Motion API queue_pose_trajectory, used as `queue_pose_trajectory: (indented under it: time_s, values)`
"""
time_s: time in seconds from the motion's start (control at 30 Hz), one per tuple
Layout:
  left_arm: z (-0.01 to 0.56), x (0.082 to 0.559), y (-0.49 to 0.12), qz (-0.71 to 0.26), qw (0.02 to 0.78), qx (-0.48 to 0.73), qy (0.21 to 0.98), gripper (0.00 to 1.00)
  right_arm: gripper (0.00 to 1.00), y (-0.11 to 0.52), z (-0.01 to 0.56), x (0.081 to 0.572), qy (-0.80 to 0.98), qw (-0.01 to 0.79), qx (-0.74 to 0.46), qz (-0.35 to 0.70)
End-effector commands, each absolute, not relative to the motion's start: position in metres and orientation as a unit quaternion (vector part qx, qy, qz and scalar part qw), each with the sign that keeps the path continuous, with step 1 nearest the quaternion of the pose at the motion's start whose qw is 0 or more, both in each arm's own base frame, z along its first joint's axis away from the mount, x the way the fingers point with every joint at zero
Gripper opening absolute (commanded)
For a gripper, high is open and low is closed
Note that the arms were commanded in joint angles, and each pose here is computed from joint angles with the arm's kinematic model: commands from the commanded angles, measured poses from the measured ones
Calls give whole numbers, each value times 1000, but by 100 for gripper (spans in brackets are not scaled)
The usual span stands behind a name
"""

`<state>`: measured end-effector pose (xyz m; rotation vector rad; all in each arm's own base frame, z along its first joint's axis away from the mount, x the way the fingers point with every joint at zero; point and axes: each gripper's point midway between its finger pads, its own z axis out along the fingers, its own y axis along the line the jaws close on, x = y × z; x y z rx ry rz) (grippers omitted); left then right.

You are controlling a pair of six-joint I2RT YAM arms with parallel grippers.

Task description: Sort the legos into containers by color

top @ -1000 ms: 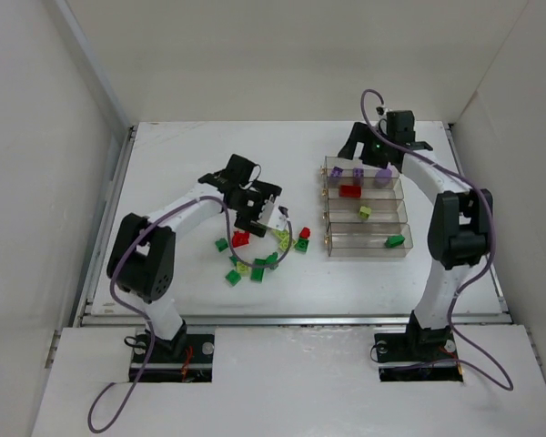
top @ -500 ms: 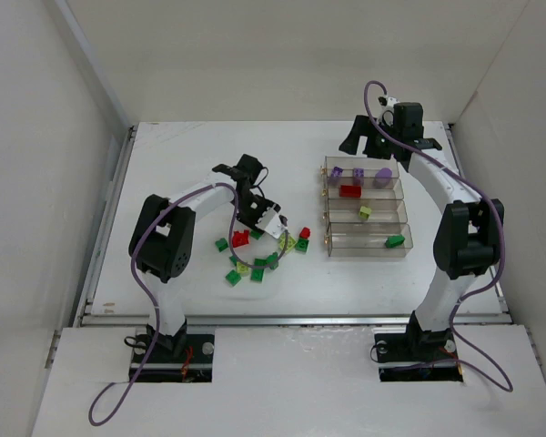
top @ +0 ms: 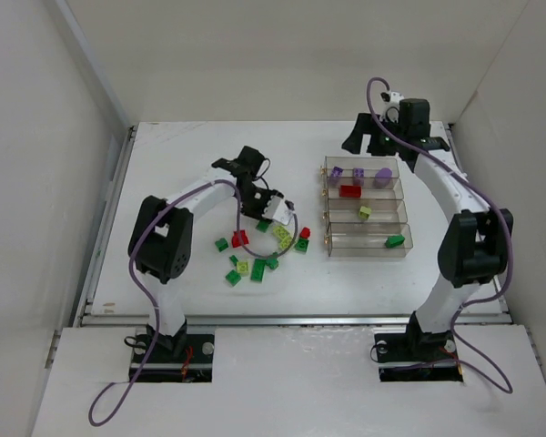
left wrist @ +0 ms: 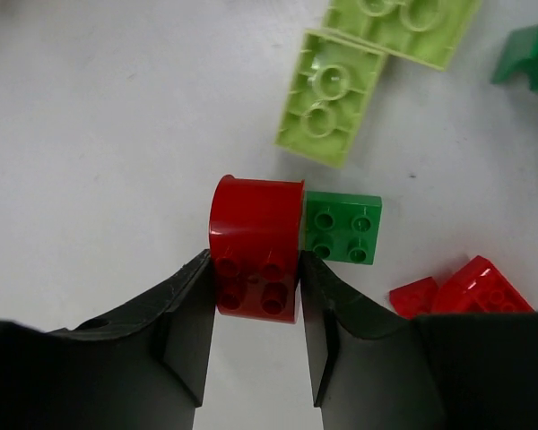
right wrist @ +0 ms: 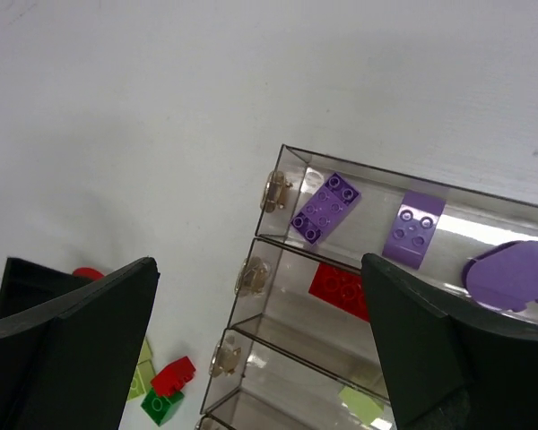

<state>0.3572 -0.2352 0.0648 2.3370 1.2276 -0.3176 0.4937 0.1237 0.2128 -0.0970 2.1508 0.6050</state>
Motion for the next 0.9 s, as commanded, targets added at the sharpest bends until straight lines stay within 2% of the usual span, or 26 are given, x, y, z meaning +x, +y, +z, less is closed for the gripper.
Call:
queue_pose_trajectory:
  time_s: [0.0,0.1,0.13,0.17,0.27,0.3,0.53,0.7,0.87]
  values:
    - [161,388,-243,-105,366,770,512,0,100,114,283,480,824,516,-75,220]
    - [237,411,-252,-110,480,675,549,0,100,111,292,466,818,529,-82,211]
    - [255,411,-253,-148,501,610,596,0,100,115,308,456,805,546,-95,211]
    - [280,419,-257,-149,542,577,593,0,100,119,311,450,801,550,-106,210]
    - [327,411,-257,-179,596,504,599,0,100,159,323,427,780,552,-167,242]
    - [342,403,-255,-198,606,472,609,0,100,190,325,410,768,537,-205,280]
    - [358,371,-264,-239,624,408,623,0,100,288,339,362,717,513,-307,360]
    - [361,356,-265,-243,627,408,617,0,100,310,349,351,692,502,-321,409]
    - [358,348,-260,-228,629,419,614,0,93,316,350,352,695,504,-315,405]
